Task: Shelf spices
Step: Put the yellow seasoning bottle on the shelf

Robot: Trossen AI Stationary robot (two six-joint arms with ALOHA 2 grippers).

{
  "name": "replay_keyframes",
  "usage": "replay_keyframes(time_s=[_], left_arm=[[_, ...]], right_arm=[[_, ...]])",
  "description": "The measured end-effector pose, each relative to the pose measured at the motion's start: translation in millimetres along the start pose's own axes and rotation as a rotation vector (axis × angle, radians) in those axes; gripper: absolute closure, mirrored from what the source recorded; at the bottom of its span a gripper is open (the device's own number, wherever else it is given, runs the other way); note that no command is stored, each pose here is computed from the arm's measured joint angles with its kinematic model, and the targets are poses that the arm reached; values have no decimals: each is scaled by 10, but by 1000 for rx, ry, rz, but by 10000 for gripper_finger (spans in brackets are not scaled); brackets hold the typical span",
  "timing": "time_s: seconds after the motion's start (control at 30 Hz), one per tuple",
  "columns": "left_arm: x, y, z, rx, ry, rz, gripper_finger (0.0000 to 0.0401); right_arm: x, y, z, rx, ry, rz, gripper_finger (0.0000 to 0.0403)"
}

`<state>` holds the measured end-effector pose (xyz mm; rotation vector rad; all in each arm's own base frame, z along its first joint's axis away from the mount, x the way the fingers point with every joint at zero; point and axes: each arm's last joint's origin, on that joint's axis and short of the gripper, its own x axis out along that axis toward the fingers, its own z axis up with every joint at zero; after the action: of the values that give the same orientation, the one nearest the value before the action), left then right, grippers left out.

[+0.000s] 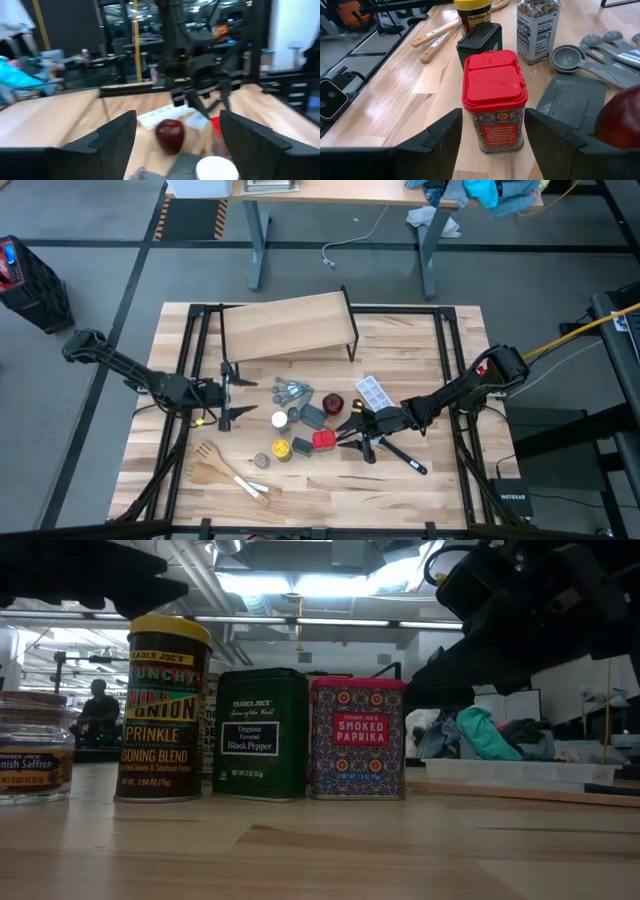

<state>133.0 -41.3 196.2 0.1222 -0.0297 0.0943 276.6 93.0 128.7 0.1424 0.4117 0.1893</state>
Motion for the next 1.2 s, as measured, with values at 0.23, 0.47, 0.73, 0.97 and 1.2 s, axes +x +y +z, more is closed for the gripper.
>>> replay_keyframes(time_s=[0.23,0.47,0.73,0.97,1.2], left_arm=[[-13,-84,-15,-49,-5,-280,123],[-39,-135,-152,-92,141,-427,123],[-41,-135,-157,-101,150,-428,123],[-37,-134,-137,-219,153,-420,123],[-28,-128,-51,-275,72,-420,123]], right_arm=[[-1,3,-2,0,2,9,182],[-1,3,-2,0,2,9,182],[-1,3,-2,0,2,9,182],[-1,4,-1,0,2,10,182],[-1,3,-1,0,2,10,182]])
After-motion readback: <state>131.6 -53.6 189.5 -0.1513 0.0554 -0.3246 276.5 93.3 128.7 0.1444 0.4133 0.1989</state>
